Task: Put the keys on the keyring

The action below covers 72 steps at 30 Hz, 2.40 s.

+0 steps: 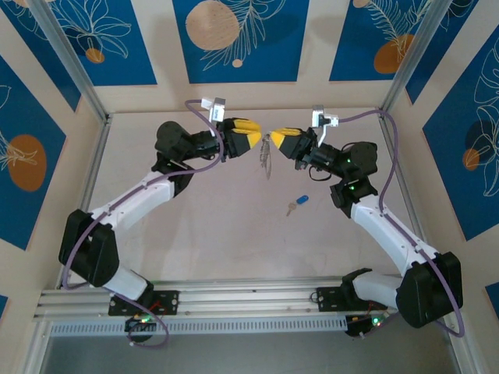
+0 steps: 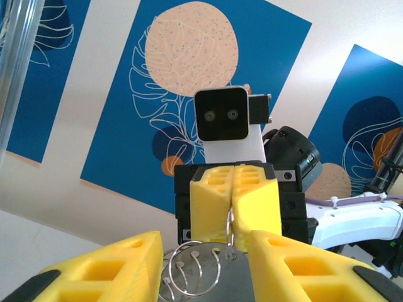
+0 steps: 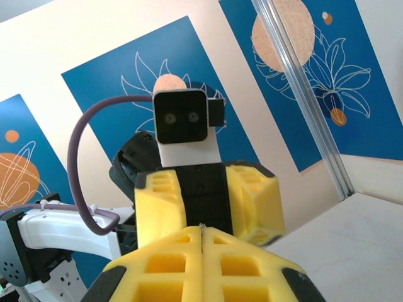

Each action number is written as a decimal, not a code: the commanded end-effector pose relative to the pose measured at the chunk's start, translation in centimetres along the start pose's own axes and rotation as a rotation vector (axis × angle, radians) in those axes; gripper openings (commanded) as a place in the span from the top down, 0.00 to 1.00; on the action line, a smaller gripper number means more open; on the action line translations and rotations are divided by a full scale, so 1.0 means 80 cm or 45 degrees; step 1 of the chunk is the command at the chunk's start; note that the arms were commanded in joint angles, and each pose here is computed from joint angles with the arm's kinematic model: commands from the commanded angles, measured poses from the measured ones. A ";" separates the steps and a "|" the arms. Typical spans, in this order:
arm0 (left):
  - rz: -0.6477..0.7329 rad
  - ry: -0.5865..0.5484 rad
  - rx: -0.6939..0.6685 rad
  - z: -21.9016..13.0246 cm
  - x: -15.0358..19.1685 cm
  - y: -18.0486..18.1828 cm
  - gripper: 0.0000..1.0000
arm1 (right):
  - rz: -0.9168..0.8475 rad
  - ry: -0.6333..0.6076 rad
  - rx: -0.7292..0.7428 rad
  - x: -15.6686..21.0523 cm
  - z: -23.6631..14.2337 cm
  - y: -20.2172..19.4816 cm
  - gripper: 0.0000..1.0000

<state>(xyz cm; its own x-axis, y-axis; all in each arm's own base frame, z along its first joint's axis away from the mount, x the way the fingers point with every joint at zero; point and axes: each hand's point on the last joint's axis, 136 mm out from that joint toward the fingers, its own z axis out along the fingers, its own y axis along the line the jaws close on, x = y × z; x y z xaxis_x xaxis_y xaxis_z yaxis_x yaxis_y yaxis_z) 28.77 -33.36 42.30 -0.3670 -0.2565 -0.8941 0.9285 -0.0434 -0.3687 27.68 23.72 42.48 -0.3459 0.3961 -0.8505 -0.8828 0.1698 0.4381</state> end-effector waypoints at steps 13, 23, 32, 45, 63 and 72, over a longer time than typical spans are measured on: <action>0.049 0.031 0.168 0.018 -0.007 -0.039 0.67 | -0.071 -0.070 -0.048 -0.026 0.009 0.018 1.00; 0.063 0.061 0.206 0.026 -0.001 -0.046 1.00 | -0.068 -0.064 -0.041 -0.023 0.009 0.016 1.00; 0.188 0.147 0.104 0.021 0.011 -0.039 1.00 | -0.025 -0.028 0.161 -0.021 -0.020 -0.017 0.51; 0.561 0.336 -0.177 -0.006 0.027 -0.020 1.00 | 0.080 0.030 0.355 0.012 -0.076 -0.048 0.49; 0.441 0.366 -0.547 -0.049 0.063 0.034 1.00 | 0.761 0.304 1.397 0.196 -0.214 -0.211 0.49; 0.410 0.331 -0.569 -0.061 0.077 0.023 1.00 | 1.010 0.489 1.749 0.284 -0.262 -0.253 0.53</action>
<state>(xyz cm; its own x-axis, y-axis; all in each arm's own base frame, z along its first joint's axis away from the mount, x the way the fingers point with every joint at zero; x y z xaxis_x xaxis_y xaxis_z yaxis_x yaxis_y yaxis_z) 28.54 -30.40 33.03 -0.1686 0.1085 -0.9797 0.9037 0.4138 -0.1097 31.71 11.18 10.15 -0.8008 0.5275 -0.2836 0.2913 0.7568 0.5851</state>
